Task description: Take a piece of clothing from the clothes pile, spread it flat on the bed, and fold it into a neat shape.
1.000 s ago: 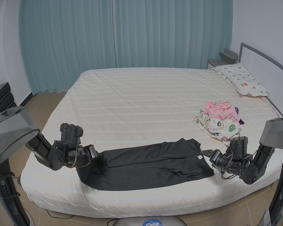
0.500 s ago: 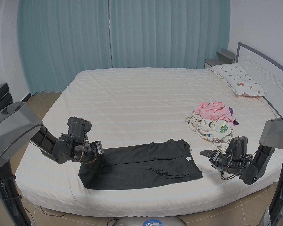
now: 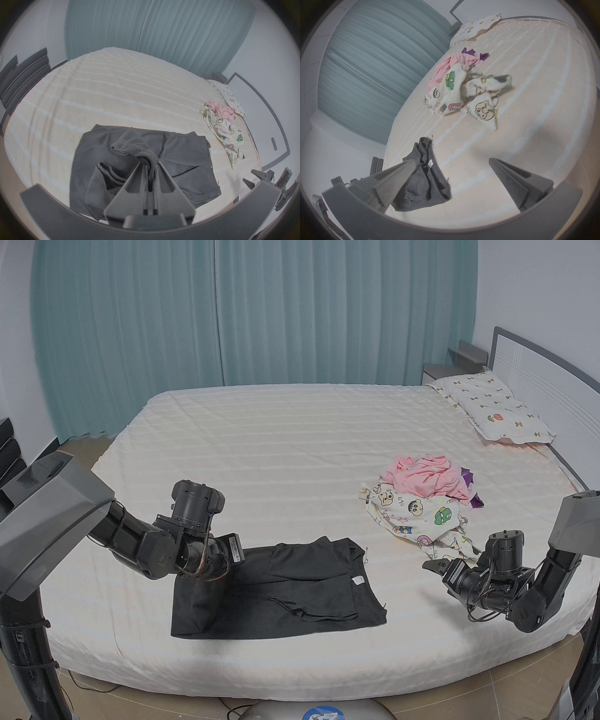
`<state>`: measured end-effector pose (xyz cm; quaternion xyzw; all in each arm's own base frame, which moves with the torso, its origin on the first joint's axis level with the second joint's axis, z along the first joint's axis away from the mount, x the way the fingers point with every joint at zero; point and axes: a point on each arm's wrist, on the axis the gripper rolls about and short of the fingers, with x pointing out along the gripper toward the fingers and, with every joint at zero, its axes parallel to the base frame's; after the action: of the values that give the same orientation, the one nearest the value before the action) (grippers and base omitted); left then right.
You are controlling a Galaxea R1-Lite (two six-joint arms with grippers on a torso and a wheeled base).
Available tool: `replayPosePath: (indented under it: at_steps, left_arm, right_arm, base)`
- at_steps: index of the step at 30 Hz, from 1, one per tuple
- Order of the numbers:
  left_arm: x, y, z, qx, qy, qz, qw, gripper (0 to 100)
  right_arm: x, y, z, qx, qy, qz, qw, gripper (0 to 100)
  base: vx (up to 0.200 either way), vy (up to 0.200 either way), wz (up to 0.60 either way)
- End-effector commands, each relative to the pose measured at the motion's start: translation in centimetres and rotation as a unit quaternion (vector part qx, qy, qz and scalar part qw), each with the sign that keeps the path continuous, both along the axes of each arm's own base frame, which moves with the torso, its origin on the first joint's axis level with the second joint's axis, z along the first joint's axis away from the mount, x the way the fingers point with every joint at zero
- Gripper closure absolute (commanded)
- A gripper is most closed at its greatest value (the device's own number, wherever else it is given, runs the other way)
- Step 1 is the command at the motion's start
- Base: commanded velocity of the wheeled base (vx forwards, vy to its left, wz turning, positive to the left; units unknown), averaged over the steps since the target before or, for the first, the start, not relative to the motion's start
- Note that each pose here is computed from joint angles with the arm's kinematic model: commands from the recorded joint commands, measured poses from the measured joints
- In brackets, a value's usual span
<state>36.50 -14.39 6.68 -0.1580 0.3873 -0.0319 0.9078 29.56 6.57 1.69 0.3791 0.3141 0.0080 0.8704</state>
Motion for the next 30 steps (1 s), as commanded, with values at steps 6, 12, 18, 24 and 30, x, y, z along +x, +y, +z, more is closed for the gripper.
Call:
replayPosePath:
  at_steps: [6, 12, 18, 24, 30]
  left_arm:
    - [1.8, -2.7, -0.4, -0.009, 0.015, -0.004, 0.9998, 100]
    - [3.0, -3.5, -1.8, -0.011, 0.020, 0.016, 0.9996, 100]
    - [3.9, -4.3, -2.4, -0.040, 0.021, 0.045, 0.9979, 100]
    - [4.4, -4.6, -1.9, -0.067, 0.046, 0.068, 0.9944, 0]
    - [4.8, -5.2, -0.4, -0.149, 0.075, 0.069, 0.9835, 0]
  right_arm:
    - [0.0, 0.2, -0.4, -0.001, 0.006, 0.003, 1.0000, 0]
    - [0.0, 0.2, -0.5, -0.001, 0.009, 0.004, 1.0000, 0]
    - [0.0, 0.2, -0.7, -0.002, 0.011, 0.003, 0.9999, 0]
    - [0.0, 0.4, -0.9, -0.003, 0.014, 0.007, 0.9999, 0]
    - [0.0, 0.4, -1.2, -0.005, 0.018, 0.007, 0.9998, 0]
  base:
    - [0.000, -0.200, 0.00]
    - [0.000, -0.100, 0.00]
    - [0.000, 0.000, 0.00]
    - [0.000, 0.000, 0.00]
    - [0.000, 0.000, 0.00]
